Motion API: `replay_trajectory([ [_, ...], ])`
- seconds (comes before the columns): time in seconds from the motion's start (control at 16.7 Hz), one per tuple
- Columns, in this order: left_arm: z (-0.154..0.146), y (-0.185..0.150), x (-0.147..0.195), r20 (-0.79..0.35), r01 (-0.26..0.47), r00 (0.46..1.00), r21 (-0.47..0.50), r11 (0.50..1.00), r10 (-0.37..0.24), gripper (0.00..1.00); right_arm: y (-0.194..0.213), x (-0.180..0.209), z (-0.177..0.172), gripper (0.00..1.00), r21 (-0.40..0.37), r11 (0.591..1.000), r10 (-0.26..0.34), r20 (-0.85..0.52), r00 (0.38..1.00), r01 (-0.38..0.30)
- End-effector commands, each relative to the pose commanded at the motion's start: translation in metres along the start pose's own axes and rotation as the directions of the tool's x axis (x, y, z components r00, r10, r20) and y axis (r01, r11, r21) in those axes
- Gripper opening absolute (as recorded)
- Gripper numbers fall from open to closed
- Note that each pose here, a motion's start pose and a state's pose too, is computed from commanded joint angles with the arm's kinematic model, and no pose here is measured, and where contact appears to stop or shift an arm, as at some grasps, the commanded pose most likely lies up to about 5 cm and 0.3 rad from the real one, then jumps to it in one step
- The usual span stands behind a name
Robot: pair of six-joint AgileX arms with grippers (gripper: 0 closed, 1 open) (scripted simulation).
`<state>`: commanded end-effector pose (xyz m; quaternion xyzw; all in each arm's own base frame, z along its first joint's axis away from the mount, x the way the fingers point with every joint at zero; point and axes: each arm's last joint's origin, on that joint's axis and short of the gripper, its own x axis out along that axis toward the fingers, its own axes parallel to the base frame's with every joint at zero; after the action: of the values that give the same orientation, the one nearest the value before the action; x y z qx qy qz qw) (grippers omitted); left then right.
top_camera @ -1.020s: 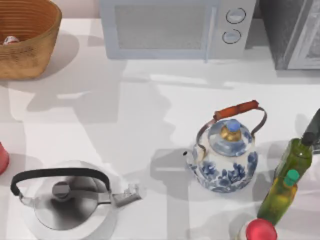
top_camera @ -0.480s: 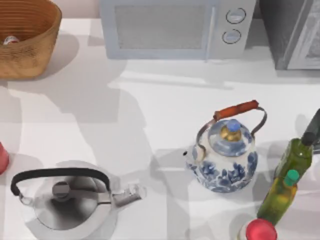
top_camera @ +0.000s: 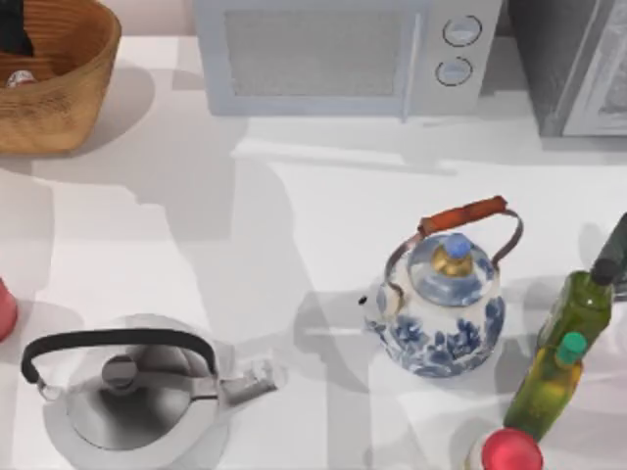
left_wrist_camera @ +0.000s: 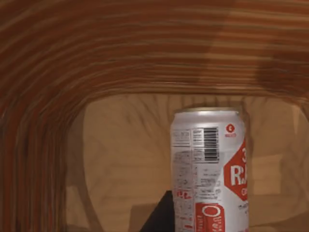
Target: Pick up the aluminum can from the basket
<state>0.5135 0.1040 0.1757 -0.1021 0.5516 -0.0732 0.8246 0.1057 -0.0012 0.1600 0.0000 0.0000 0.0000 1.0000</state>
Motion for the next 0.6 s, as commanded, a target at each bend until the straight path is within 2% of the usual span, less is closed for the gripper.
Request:
replay_trajectory([
  [0.06, 0.000, 0.000, 0.000, 0.000, 0.000, 1.000, 0.000, 1.000, 0.000, 1.00, 0.000, 0.000, 0.000, 1.00, 0.000, 1.000, 0.000, 0.000, 1.000, 0.000],
  [0.12, 0.010, -0.008, -0.026, 0.069, -0.005, 0.998, 0.025, 1.000, 0.003, 1.00, 0.000, 0.000, 0.000, 1.00, 0.000, 1.000, 0.000, 0.000, 1.000, 0.000],
  [0.18, 0.010, -0.008, -0.026, 0.068, -0.005, 0.998, 0.025, 1.000, 0.003, 1.00, 0.000, 0.000, 0.000, 1.00, 0.000, 1.000, 0.000, 0.000, 1.000, 0.000],
  [0.6, 0.013, -0.001, 0.005, -0.003, 0.000, 1.000, -0.001, 1.000, 0.000, 1.00, 0.000, 0.000, 0.000, 1.00, 0.000, 1.000, 0.000, 0.000, 1.000, 0.000],
])
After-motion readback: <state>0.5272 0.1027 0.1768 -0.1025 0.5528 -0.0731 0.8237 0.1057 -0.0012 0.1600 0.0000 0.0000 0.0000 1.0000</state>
